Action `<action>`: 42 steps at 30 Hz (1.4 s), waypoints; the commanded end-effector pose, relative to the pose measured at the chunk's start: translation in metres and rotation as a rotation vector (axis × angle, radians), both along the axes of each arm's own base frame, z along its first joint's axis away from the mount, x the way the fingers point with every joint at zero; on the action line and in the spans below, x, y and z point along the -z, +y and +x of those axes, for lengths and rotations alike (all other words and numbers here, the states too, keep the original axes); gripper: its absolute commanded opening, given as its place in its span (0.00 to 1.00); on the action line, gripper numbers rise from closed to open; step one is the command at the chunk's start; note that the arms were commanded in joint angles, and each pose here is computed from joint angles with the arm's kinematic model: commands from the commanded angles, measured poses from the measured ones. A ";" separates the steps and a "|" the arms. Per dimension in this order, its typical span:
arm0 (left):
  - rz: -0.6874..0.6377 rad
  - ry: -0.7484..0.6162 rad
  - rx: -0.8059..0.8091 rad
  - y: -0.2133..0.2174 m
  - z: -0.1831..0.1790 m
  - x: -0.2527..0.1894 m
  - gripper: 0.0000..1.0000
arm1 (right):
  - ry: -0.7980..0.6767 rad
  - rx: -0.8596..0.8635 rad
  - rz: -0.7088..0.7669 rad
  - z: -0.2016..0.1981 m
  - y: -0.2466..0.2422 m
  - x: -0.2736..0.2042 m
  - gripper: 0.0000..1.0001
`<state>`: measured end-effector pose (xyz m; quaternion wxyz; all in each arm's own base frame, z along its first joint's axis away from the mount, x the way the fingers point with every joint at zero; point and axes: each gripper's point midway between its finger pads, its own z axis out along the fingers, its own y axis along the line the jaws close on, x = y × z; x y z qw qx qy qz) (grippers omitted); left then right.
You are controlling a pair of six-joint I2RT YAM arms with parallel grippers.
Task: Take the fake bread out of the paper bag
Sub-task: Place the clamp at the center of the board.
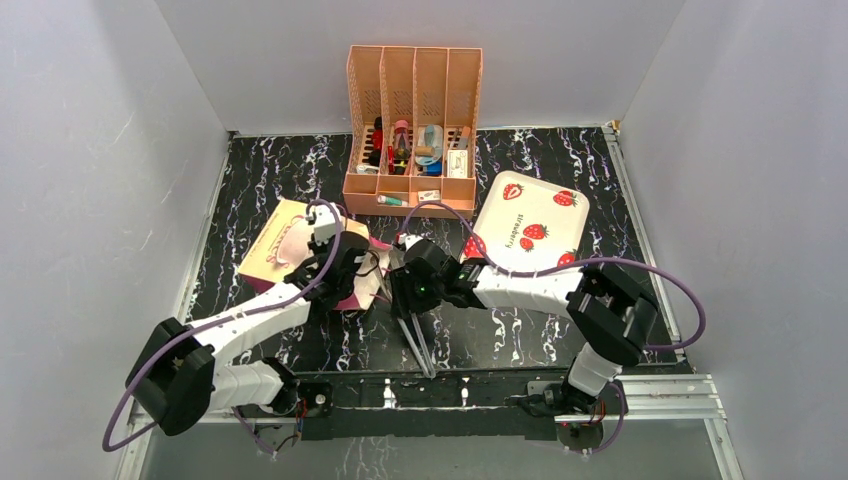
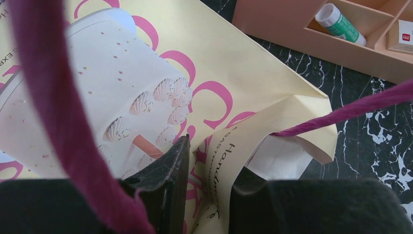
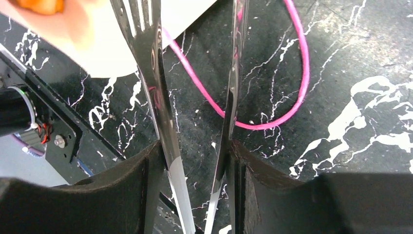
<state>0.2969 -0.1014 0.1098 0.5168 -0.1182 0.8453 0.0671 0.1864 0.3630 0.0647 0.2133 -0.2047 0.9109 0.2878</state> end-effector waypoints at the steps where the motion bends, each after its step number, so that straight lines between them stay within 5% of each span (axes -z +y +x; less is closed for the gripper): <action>1: -0.036 -0.018 0.079 -0.021 0.015 -0.013 0.00 | -0.050 -0.072 0.094 0.005 0.025 -0.024 0.44; 25: -0.086 0.003 0.156 -0.026 0.000 0.004 0.02 | -0.064 -0.136 0.022 0.038 0.070 0.002 0.46; 33: -0.105 0.004 0.130 -0.019 -0.007 0.006 0.02 | -0.145 -0.078 0.040 0.060 0.073 -0.003 0.73; 42: -0.108 0.007 0.146 -0.019 -0.010 0.005 0.02 | -0.276 -0.112 0.126 0.044 0.047 -0.024 0.85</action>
